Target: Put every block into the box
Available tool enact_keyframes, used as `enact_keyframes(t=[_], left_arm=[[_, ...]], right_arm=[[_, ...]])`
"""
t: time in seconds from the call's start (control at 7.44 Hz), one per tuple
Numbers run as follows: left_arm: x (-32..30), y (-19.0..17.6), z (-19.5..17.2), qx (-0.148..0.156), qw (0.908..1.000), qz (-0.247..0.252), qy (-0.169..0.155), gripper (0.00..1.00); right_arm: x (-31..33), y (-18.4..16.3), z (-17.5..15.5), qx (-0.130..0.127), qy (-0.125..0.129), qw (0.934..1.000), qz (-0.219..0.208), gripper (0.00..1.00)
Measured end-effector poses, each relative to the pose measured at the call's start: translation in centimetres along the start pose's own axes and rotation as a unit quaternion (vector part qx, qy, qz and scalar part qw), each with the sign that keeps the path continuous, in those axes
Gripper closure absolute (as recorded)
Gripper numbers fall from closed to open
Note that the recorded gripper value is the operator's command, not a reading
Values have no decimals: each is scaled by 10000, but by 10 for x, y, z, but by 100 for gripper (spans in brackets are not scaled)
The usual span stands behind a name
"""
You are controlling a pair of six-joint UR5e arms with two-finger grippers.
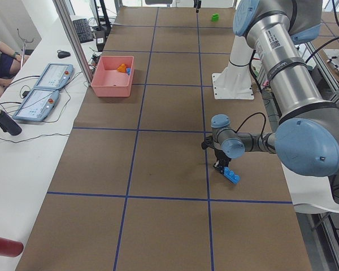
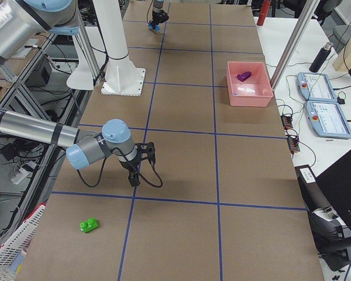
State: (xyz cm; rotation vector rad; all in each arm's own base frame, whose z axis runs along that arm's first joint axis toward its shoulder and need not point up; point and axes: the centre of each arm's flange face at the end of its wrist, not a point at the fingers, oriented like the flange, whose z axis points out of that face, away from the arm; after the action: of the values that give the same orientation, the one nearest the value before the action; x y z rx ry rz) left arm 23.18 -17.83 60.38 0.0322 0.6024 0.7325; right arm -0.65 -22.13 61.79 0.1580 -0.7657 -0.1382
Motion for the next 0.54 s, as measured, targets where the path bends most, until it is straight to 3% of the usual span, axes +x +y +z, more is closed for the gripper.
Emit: enact_keyframes(t=[0.27, 0.54], left_arm=[[4, -32, -26, 520, 9963, -664, 144, 100], [18, -91, -54, 1206, 9847, -1178, 432, 100]], right_arm=[[-2, -4, 0, 34, -25, 10000, -4, 0], [-5, -13, 0, 94, -57, 9999, -35, 0]])
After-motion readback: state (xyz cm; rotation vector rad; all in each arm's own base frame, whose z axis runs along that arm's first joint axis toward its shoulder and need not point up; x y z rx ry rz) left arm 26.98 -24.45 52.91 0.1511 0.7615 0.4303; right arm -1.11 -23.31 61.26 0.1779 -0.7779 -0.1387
